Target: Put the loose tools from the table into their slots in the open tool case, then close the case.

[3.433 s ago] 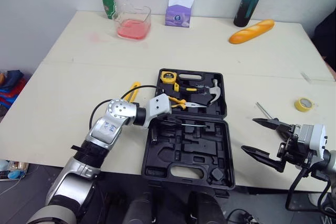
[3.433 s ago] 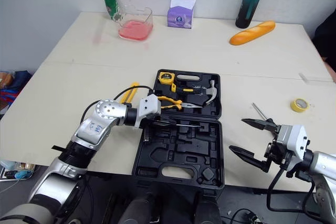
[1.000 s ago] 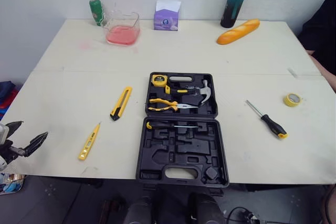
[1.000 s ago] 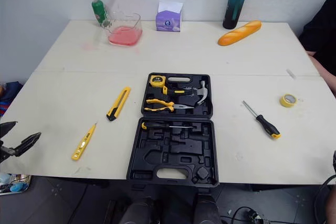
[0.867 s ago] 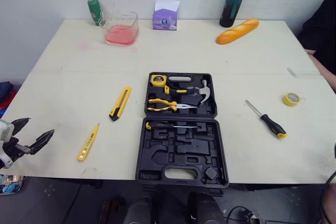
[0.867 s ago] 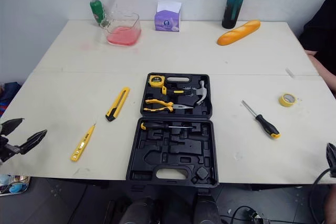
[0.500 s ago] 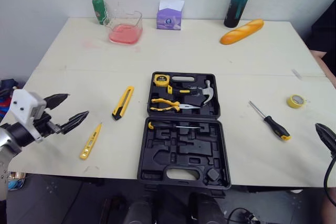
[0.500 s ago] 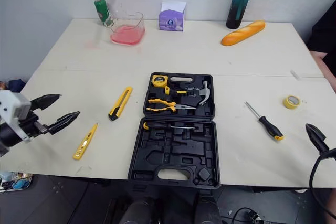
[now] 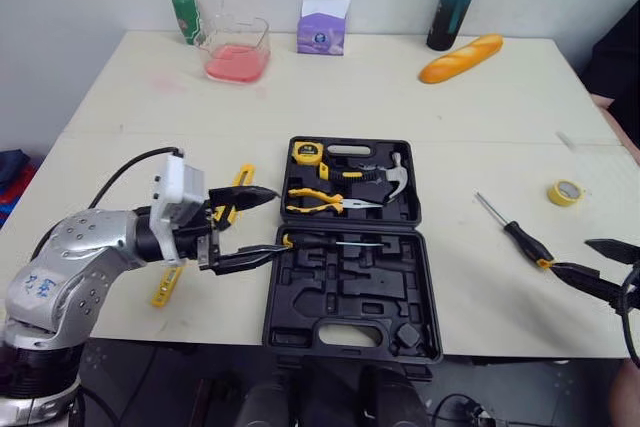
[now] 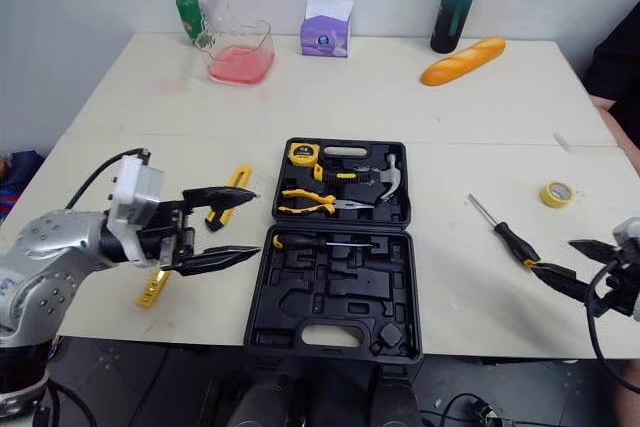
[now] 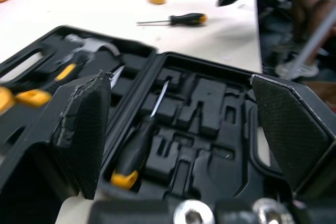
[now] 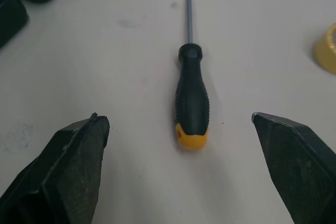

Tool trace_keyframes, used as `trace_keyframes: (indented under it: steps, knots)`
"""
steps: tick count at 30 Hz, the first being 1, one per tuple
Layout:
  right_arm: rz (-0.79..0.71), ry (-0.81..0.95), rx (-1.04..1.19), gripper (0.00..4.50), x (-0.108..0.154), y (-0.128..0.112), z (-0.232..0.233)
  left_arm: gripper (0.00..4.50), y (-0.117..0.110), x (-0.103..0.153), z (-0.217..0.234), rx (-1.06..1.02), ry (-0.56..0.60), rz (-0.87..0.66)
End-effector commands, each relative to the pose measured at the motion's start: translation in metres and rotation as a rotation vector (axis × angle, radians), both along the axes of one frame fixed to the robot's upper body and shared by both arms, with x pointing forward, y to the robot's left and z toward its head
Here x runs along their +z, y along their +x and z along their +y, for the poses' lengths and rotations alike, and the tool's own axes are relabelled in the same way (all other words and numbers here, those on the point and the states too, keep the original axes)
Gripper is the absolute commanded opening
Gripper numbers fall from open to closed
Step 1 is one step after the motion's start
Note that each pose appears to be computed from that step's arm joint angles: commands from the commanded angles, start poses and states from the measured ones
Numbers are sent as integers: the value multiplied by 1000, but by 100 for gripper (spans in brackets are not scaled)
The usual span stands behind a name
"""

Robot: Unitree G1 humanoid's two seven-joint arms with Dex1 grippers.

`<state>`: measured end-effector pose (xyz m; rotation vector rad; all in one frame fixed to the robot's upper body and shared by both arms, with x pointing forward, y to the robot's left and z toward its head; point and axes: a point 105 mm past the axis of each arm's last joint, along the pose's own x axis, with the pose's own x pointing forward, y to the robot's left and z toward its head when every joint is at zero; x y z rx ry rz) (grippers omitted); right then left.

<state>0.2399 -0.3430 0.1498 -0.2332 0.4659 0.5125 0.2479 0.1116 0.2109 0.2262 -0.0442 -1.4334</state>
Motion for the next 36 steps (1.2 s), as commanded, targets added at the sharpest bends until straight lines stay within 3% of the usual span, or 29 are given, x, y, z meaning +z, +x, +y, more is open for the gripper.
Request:
trace_keyframes:
  steps: [1,9,16,28,31,36]
  knots:
    - [29,-26,12,450,0,7,-3,445,-8,1,-15,-87,16,-26]
    - [62,8,-6,450,-14,28,-4,445,-20,2,-29,-160,2,5]
    - [65,2,-20,450,-28,41,-4,445,-17,3,-30,-142,1,-11]
    - [54,23,-18,450,-53,35,-2,445,-20,2,-30,-146,10,-10]
    - [48,40,-31,372,-54,37,-1,450,-21,2,-31,-164,14,-6]
    - [36,23,-36,132,-56,37,-2,450,-22,2,-31,-176,17,-9]
